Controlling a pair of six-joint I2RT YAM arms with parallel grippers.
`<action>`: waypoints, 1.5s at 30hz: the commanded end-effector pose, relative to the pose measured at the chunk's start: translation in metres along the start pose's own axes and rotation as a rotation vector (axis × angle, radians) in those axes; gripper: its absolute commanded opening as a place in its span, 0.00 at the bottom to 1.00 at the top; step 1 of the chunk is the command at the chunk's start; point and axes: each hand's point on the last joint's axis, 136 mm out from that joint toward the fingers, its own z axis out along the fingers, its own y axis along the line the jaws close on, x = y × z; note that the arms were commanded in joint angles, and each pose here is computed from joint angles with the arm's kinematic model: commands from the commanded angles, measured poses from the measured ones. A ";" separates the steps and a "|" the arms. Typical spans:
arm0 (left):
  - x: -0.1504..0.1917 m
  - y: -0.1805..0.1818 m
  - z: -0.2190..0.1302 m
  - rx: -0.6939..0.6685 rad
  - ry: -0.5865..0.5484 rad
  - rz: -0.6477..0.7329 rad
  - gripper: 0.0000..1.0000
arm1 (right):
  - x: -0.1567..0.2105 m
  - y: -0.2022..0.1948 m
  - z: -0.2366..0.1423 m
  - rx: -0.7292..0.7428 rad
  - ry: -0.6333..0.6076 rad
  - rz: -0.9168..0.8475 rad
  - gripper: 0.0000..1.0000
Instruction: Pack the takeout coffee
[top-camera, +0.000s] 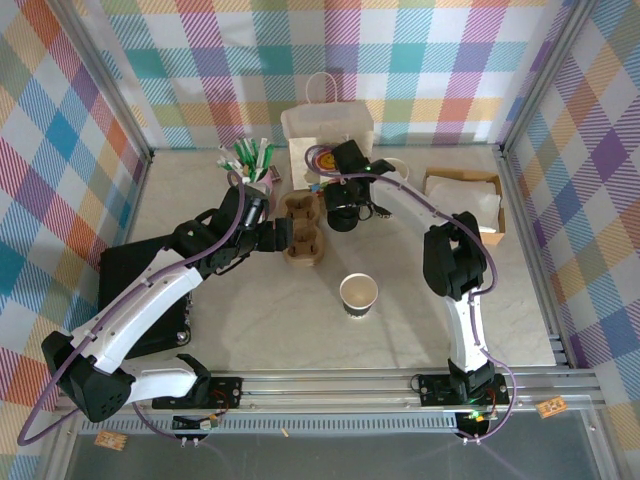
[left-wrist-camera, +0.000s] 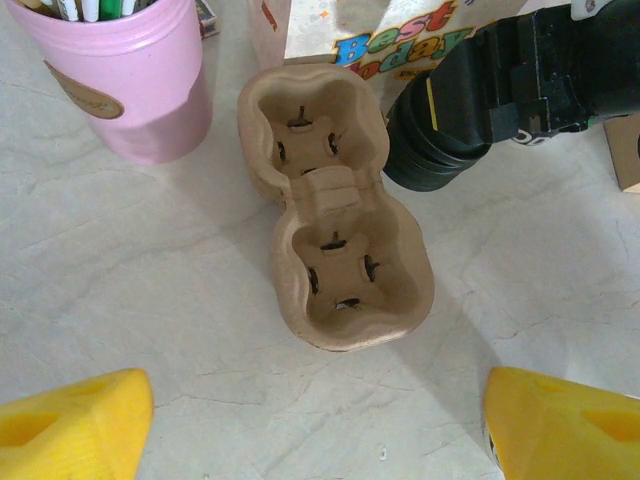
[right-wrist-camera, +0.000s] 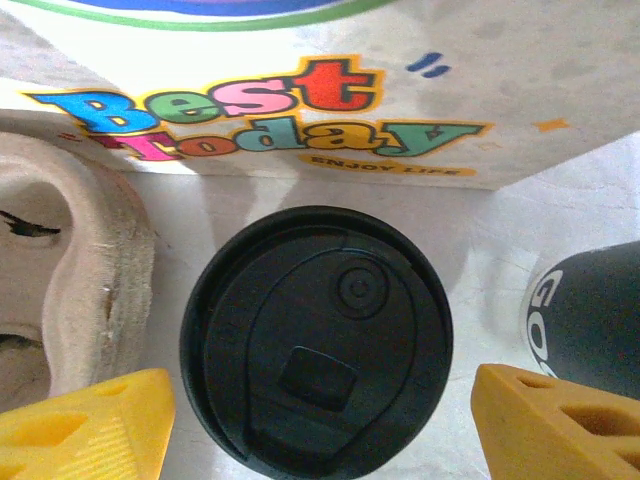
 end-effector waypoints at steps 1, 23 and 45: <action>-0.003 -0.002 -0.007 0.013 0.009 -0.010 0.86 | -0.002 -0.002 0.000 -0.007 0.012 0.041 0.78; 0.001 0.005 -0.013 -0.004 0.013 0.001 0.86 | 0.004 0.003 0.017 -0.034 0.052 0.086 0.75; 0.002 0.007 -0.015 -0.006 0.003 -0.009 0.86 | 0.002 0.007 0.019 -0.052 0.063 0.075 0.76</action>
